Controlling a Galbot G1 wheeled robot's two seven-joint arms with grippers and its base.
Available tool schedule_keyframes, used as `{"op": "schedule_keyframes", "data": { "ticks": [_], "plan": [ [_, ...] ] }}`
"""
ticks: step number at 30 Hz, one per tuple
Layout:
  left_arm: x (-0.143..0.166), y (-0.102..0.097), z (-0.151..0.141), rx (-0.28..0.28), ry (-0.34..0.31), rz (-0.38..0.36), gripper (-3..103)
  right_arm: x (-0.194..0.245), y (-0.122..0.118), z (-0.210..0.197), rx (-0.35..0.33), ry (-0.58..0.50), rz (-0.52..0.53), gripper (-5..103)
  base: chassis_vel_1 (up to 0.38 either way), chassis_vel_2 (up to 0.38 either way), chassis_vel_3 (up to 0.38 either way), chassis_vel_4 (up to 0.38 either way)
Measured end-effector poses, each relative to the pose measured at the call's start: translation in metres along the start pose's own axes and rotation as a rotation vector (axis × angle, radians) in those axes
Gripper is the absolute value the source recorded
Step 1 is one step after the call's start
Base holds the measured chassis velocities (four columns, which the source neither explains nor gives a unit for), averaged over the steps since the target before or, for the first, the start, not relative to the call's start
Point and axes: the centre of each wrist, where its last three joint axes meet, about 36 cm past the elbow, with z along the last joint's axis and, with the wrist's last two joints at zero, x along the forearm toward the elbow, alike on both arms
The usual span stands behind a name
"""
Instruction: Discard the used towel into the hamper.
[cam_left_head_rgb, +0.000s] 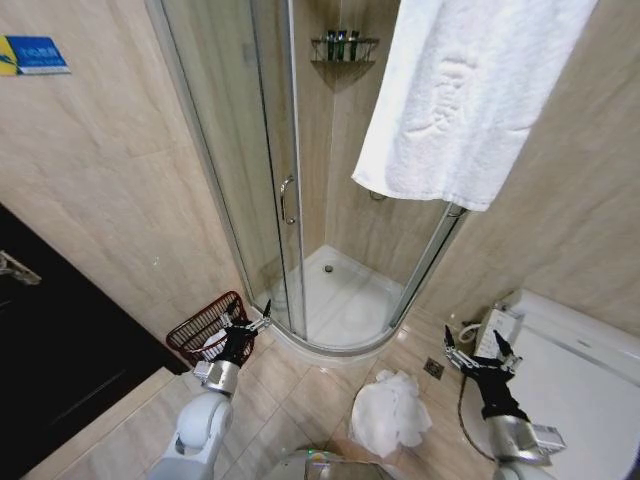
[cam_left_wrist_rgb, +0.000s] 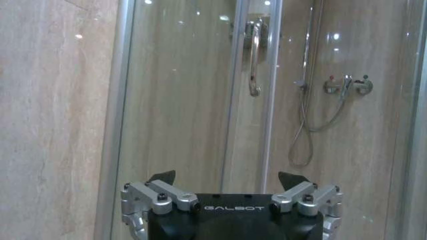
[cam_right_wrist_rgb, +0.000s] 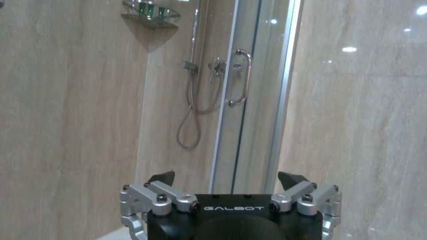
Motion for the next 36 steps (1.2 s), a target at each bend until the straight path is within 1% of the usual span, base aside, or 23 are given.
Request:
{"op": "schedule_keyframes", "data": {
  "ticks": [8, 17, 20, 29, 36],
  "plan": [
    [-0.001, 0.000, 0.000, 0.003, -0.006, -0.012, 100, 0.000, 0.001, 0.001, -0.001, -0.001, -0.002, 100, -0.023, -0.024, 0.022, 0.026],
    [0.002, -0.002, 0.002, 0.015, 0.002, -0.015, 100, 0.000, 0.001, 0.005, 0.000, 0.002, -0.004, 100, -0.028, -0.014, 0.022, 0.025],
    [0.004, -0.001, 0.004, 0.008, 0.003, -0.005, 100, 0.001, 0.000, 0.006, 0.000, 0.002, -0.004, 100, 0.000, 0.000, 0.000, 0.000],
    [0.006, -0.001, 0.008, 0.000, -0.002, -0.007, 100, 0.002, -0.001, 0.011, 0.000, -0.001, -0.002, 100, 0.009, 0.015, 0.025, 0.021],
    [0.006, -0.002, 0.010, -0.003, -0.018, -0.039, 100, 0.003, -0.001, 0.012, -0.009, -0.007, -0.006, 100, 0.026, 0.029, 0.039, 0.034]
  ]
}}
